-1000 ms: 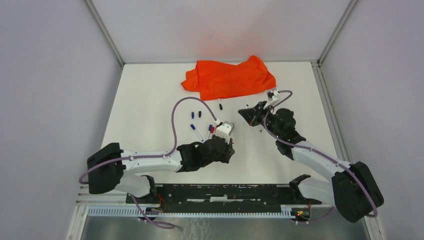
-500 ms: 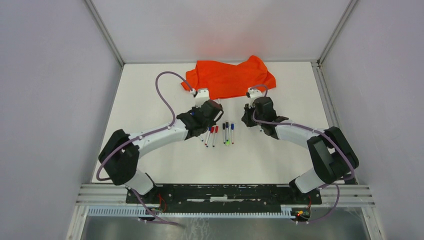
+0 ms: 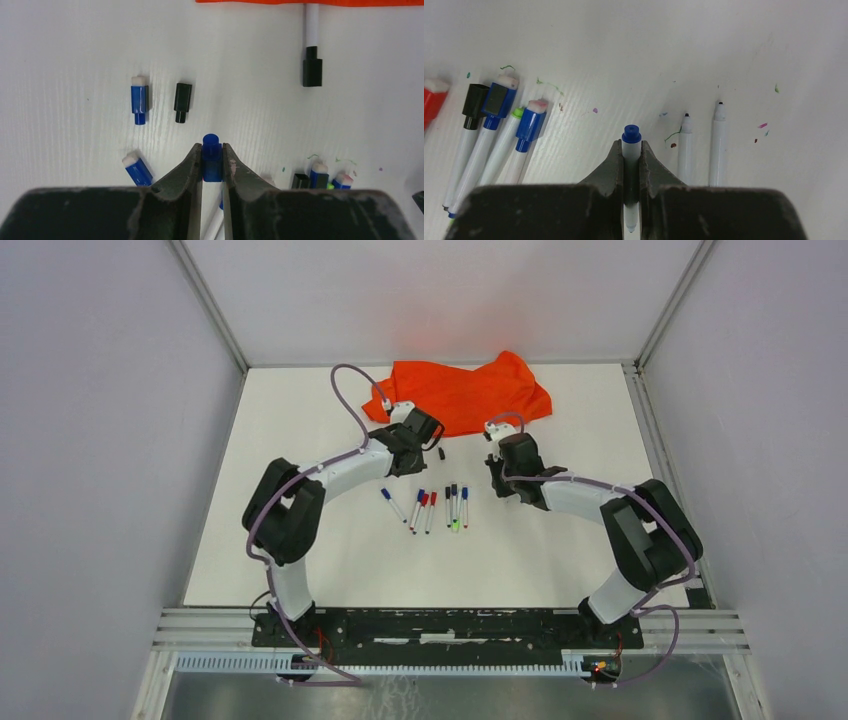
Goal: Open the pen caps
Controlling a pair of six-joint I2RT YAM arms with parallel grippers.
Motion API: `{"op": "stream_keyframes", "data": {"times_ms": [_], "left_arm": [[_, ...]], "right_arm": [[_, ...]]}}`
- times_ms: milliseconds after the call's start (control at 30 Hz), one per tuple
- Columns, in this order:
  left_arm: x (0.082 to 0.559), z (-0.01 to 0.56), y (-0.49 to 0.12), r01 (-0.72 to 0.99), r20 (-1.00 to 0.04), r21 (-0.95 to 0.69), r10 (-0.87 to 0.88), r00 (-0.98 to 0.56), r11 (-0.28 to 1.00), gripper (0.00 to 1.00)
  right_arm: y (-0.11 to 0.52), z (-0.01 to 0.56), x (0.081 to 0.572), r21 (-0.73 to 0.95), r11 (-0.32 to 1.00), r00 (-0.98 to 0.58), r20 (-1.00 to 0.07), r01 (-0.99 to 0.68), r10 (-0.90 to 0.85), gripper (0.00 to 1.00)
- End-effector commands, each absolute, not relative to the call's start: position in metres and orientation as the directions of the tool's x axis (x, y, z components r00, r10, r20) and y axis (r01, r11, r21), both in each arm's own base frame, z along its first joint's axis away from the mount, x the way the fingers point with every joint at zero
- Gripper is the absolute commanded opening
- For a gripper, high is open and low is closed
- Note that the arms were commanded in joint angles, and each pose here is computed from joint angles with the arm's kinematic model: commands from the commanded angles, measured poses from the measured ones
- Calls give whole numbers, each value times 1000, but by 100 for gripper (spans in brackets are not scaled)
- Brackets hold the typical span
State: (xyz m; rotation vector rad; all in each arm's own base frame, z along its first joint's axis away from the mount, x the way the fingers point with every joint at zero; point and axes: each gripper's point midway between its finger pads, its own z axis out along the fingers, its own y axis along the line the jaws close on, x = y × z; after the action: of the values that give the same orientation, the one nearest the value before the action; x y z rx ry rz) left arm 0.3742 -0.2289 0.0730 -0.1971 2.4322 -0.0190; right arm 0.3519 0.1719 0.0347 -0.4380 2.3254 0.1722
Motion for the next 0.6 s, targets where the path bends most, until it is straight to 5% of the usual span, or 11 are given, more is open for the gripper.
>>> {"op": "stream_keyframes", "data": {"times_ms": [0, 567], "left_arm": [[386, 62, -221, -123, -613, -26, -113, -782, 992, 20], [411, 36, -218, -129, -583, 9, -99, -807, 992, 26]], "right_arm": [[170, 37, 359, -49, 930, -647, -705, -364, -291, 0], [151, 14, 352, -146, 919, -667, -648, -365, -368, 8]]}}
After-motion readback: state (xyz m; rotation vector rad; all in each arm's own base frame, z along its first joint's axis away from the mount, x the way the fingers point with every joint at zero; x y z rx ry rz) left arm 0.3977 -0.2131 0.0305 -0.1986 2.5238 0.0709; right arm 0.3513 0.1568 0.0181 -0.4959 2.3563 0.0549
